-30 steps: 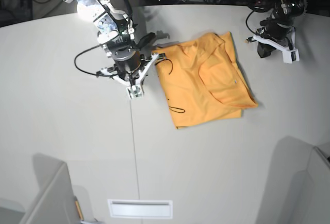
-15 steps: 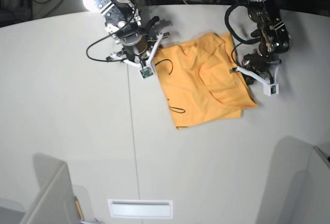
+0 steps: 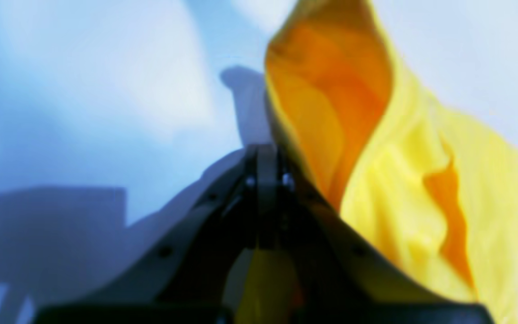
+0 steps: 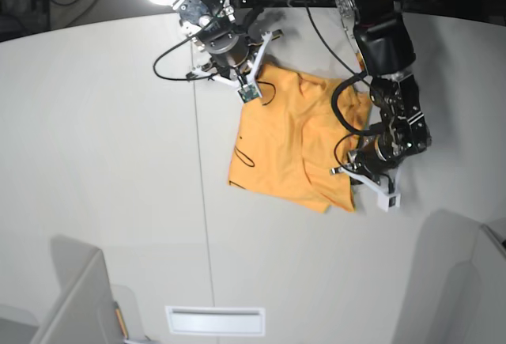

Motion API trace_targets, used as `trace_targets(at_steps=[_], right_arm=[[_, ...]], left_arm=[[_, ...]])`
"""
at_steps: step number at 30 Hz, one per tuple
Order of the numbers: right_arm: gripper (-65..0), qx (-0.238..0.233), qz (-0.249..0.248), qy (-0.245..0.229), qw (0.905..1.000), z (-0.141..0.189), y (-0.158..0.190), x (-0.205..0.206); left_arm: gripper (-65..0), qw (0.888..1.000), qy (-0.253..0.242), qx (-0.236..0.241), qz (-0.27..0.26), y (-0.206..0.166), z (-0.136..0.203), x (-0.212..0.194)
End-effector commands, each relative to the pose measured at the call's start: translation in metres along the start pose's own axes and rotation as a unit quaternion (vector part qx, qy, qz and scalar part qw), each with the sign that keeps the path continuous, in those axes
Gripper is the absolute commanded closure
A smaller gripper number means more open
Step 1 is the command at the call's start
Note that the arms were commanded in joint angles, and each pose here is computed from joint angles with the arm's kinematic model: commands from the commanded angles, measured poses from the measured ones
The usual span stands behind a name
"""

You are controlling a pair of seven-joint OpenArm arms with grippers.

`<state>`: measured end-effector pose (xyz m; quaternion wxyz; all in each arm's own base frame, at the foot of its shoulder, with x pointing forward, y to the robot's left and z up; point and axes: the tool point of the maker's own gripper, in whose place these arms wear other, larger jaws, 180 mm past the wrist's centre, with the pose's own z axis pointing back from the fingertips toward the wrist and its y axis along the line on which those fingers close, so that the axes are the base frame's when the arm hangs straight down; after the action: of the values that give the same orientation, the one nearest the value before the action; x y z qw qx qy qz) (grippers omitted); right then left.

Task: Fold the T-shirt properly
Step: 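Grasp the folded shirt's edge with the left gripper and lift it, then hold the shirt's edge with the left gripper and tug it flat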

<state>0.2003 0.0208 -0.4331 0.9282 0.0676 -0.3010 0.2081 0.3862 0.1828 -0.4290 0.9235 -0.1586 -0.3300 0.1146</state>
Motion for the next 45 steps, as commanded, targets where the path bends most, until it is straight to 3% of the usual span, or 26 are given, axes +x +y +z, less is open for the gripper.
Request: trace_targets(at_steps=[1, 5, 8, 13, 18, 25, 26, 31, 33, 40, 45], right_arm=[[0.0, -0.018, -0.008, -0.029, 0.9994, 0.002, -0.014, 0.017], [0.0, -0.045, -0.030, -0.030, 0.9981, 0.001, -0.038, 0.020], [0.0, -0.060, -0.047, -0.027, 0.9967, 0.003, -0.051, 0.015], [0.0, -0.081, -0.067, -0.028, 0.9940, 0.005, -0.070, 0.014], [0.0, -0.092, -0.074, -0.028, 0.9926, 0.006, -0.080, 0.013], [0.0, -0.091, -0.071, -0.024, 0.9930, 0.005, -0.078, 0.010], [0.0, -0.091, -0.071, -0.024, 0.9930, 0.005, -0.078, 0.010], [0.0, -0.091, -0.070, -0.024, 0.9931, 0.005, -0.078, 0.010], [0.0, -0.091, -0.070, -0.024, 0.9931, 0.005, -0.078, 0.010], [0.0, -0.098, -0.067, 0.015, 0.9929, -0.008, -0.080, -0.015], [0.0, -0.104, -0.065, 0.004, 0.9925, -0.012, -0.084, -0.016]], left_arm=[[0.0, 0.999, -0.033, -0.003, -0.009, -0.001, 0.006, 0.030], [0.0, 0.997, -0.073, 0.015, -0.036, 0.013, 0.030, 0.061], [0.0, 0.992, -0.102, 0.038, -0.069, 0.025, 0.060, 0.059], [0.0, 0.991, -0.101, 0.024, -0.085, 0.020, 0.110, 0.011], [0.0, 0.993, -0.107, 0.014, -0.044, 0.030, 0.160, -0.034], [0.0, 0.992, -0.115, 0.019, 0.044, 0.055, 0.183, -0.063], [-2.0, 0.992, -0.114, 0.020, 0.046, 0.056, 0.183, -0.064], [-40.2, 0.995, -0.092, 0.000, 0.048, 0.045, 0.170, -0.075], [-47.4, 0.995, -0.079, -0.010, 0.053, 0.040, 0.161, -0.082], [-46.9, 0.996, -0.059, -0.054, 0.050, 0.012, 0.135, -0.084], [-33.7, 0.995, -0.046, -0.078, 0.037, -0.008, 0.128, -0.088]])
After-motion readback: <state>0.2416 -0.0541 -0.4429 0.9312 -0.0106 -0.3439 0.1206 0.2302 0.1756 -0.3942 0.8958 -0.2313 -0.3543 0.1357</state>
